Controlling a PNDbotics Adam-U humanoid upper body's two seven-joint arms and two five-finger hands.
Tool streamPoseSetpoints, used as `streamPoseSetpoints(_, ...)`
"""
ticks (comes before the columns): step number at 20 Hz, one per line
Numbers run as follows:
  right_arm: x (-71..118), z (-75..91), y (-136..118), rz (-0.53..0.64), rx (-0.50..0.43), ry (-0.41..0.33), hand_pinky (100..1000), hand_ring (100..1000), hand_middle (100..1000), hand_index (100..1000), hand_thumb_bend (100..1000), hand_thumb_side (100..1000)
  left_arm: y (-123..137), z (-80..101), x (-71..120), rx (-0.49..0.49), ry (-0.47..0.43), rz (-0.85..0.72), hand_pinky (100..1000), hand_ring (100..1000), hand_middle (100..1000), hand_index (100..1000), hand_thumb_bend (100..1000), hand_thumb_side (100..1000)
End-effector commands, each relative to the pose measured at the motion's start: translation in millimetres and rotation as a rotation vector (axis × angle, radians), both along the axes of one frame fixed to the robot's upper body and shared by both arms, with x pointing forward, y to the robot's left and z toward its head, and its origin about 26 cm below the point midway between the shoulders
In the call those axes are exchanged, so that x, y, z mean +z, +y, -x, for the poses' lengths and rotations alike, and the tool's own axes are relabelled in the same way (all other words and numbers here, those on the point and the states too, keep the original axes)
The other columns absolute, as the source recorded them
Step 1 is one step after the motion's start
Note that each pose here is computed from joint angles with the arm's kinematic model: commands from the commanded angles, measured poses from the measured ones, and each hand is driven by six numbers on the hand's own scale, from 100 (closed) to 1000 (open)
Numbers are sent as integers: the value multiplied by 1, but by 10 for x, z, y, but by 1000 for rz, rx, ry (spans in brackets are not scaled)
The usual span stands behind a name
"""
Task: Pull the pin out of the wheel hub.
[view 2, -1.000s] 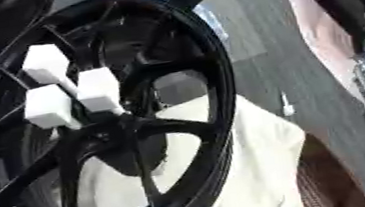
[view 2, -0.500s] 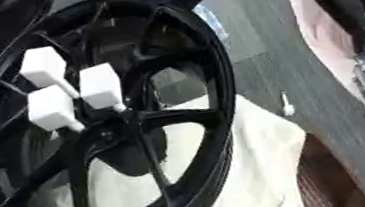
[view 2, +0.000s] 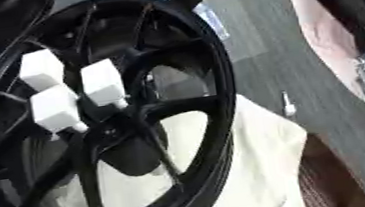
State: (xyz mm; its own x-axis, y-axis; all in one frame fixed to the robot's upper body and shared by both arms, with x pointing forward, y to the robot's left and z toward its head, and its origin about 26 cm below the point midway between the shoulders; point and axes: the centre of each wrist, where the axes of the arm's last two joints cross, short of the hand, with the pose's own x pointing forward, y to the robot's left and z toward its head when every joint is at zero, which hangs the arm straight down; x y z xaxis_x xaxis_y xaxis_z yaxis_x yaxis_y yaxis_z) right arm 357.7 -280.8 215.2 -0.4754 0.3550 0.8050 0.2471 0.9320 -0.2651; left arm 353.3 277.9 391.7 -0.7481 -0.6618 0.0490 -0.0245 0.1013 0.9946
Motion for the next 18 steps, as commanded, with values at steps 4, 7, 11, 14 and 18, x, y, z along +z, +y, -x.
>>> streamPoseSetpoints(4,102,28,-18,26,4,-28,867,748,705,782,100,523,-57,146,83,11,44,-58,711,657,625,780,485,727)
streamPoseSetpoints(7,105,28,-16,27,4,-28,867,748,705,782,100,523,-104,212,50,-2,72,-68,707,651,620,776,473,737)
streamPoseSetpoints(11,111,28,-12,30,6,-29,867,748,705,782,100,523,-173,354,12,-35,94,-95,705,651,619,774,474,734)
streamPoseSetpoints(14,116,27,-8,30,7,-31,866,748,705,782,100,523,-218,428,-6,-48,104,-102,704,649,618,774,477,733)
streamPoseSetpoints(18,121,27,-4,30,9,-32,866,748,705,782,100,523,-251,502,-30,-49,108,-105,706,653,630,794,488,729)
